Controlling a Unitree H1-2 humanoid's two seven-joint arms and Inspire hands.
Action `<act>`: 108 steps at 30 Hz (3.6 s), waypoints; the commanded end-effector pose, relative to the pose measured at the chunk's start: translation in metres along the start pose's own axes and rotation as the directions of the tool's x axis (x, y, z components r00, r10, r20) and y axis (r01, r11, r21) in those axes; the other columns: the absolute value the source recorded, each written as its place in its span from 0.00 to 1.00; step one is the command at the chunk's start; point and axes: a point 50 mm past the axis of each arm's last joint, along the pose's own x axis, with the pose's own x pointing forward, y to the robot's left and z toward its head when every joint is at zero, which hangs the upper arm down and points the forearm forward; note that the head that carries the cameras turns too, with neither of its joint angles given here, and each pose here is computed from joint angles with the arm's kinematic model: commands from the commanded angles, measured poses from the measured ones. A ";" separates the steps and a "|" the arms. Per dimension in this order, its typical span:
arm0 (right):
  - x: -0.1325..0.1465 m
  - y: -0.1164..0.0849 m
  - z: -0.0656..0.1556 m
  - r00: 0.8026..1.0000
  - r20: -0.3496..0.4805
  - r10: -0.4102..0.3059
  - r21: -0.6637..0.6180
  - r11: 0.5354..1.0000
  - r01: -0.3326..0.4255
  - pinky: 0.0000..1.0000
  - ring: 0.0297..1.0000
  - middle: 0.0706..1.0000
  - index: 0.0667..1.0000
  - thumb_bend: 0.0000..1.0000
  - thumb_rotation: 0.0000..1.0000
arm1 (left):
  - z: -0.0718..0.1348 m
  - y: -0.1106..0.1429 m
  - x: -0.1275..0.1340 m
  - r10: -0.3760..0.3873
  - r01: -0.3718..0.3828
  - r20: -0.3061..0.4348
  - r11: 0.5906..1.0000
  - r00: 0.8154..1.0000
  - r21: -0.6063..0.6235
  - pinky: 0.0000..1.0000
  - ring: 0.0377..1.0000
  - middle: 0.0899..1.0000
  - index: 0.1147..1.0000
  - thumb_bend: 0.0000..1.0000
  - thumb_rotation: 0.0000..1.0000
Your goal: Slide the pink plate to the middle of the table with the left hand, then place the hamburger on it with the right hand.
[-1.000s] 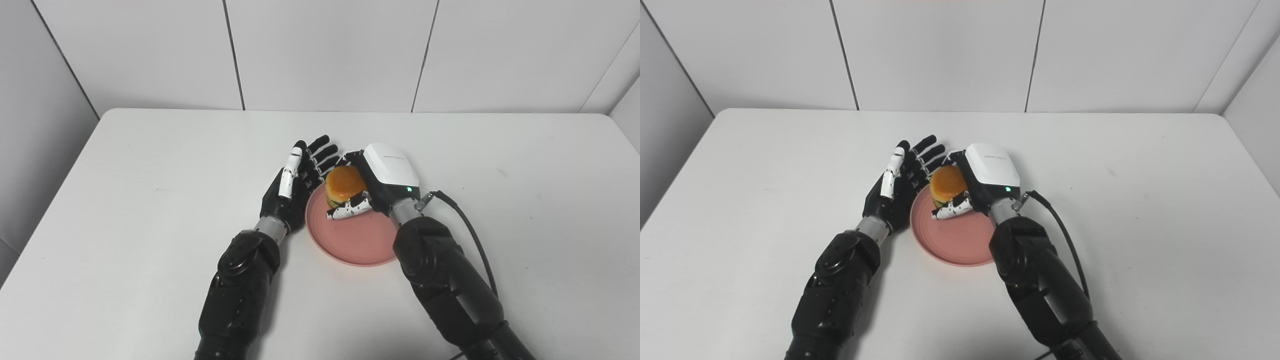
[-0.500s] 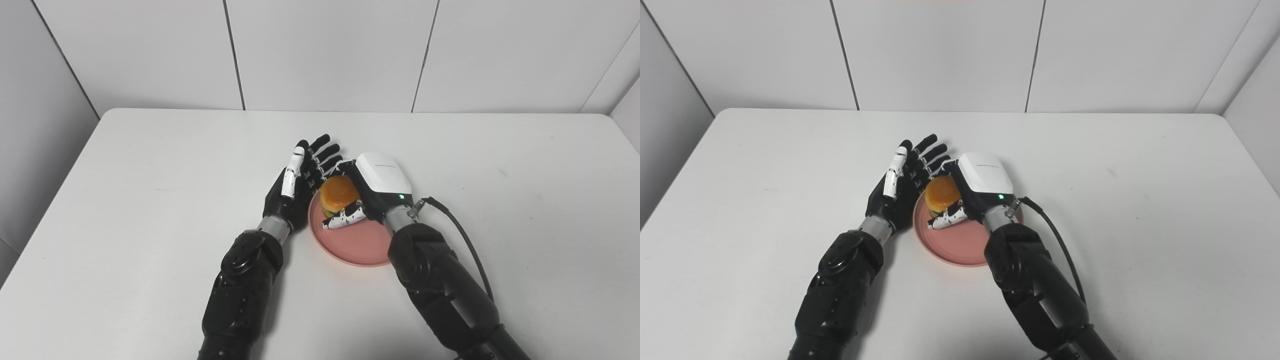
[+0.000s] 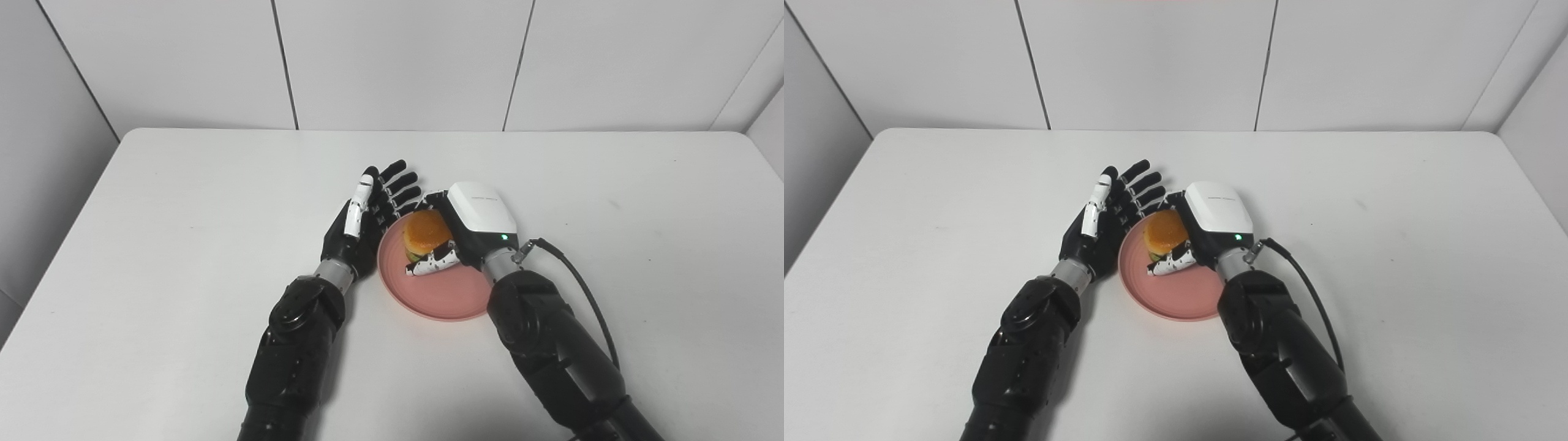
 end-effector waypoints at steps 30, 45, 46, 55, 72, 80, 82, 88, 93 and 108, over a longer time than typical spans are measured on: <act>-0.008 -0.008 0.000 0.996 0.086 -0.013 -0.019 1.000 0.015 0.83 0.92 0.92 0.95 0.89 0.72 | -0.022 0.018 -0.013 0.056 -0.060 -0.132 0.998 0.990 -0.025 0.87 0.88 0.86 0.85 0.40 1.00; -0.011 -0.018 0.000 0.991 0.125 -0.045 0.000 0.999 0.045 0.87 0.95 0.98 1.00 0.95 0.82 | -0.022 0.018 -0.013 0.061 -0.067 -0.132 0.997 0.989 -0.044 0.88 0.89 0.86 0.85 0.39 1.00; -0.013 -0.021 0.001 0.990 0.130 -0.058 0.010 0.998 0.058 0.88 0.96 0.98 1.00 0.95 0.82 | -0.022 0.018 -0.013 0.060 -0.065 -0.129 0.997 0.990 -0.037 0.87 0.89 0.87 0.85 0.40 1.00; -0.023 -0.038 0.004 0.980 0.156 -0.125 0.052 0.992 0.118 0.89 0.94 0.95 0.99 0.94 0.86 | -0.023 0.019 -0.012 0.062 -0.067 -0.130 0.997 0.990 -0.037 0.86 0.89 0.89 0.84 0.41 1.00; -0.053 -0.073 -0.012 0.949 0.077 -0.305 0.229 0.932 0.281 0.64 0.82 0.92 0.99 0.92 0.96 | -0.014 0.025 -0.017 0.063 -0.064 -0.098 0.998 0.993 -0.003 0.85 0.84 0.84 0.84 0.40 1.00; -0.069 -0.051 -0.041 0.923 -0.050 -0.382 0.405 0.837 0.368 0.91 0.98 1.00 1.00 0.78 1.00 | -0.001 0.031 -0.030 0.096 -0.101 0.039 0.986 0.995 0.136 0.90 0.89 0.90 0.89 0.39 1.00; -0.079 -0.039 -0.046 0.919 -0.111 -0.379 0.454 0.803 0.386 0.94 0.99 1.00 1.00 0.77 1.00 | 0.003 0.035 -0.037 0.108 -0.126 0.096 0.969 0.990 0.213 0.96 0.95 0.95 0.95 0.40 1.00; -0.097 -0.016 -0.053 0.909 -0.199 -0.367 0.512 0.752 0.416 0.96 1.00 1.00 1.00 0.73 1.00 | 0.003 0.044 -0.051 0.101 -0.156 0.186 0.940 0.977 0.305 1.00 1.00 1.00 1.00 0.44 1.00; -0.101 -0.003 -0.056 0.909 -0.225 -0.350 0.535 0.736 0.416 0.96 1.00 1.00 1.00 0.74 1.00 | -0.003 0.047 -0.065 0.113 -0.185 0.209 0.912 0.971 0.366 1.00 1.00 1.00 1.00 0.44 1.00; -0.094 0.025 -0.059 0.916 -0.233 -0.325 0.644 0.654 0.396 0.96 0.99 1.00 1.00 0.54 1.00 | -0.031 0.055 -0.103 0.106 -0.172 0.181 0.899 0.978 0.403 1.00 1.00 1.00 1.00 0.40 1.00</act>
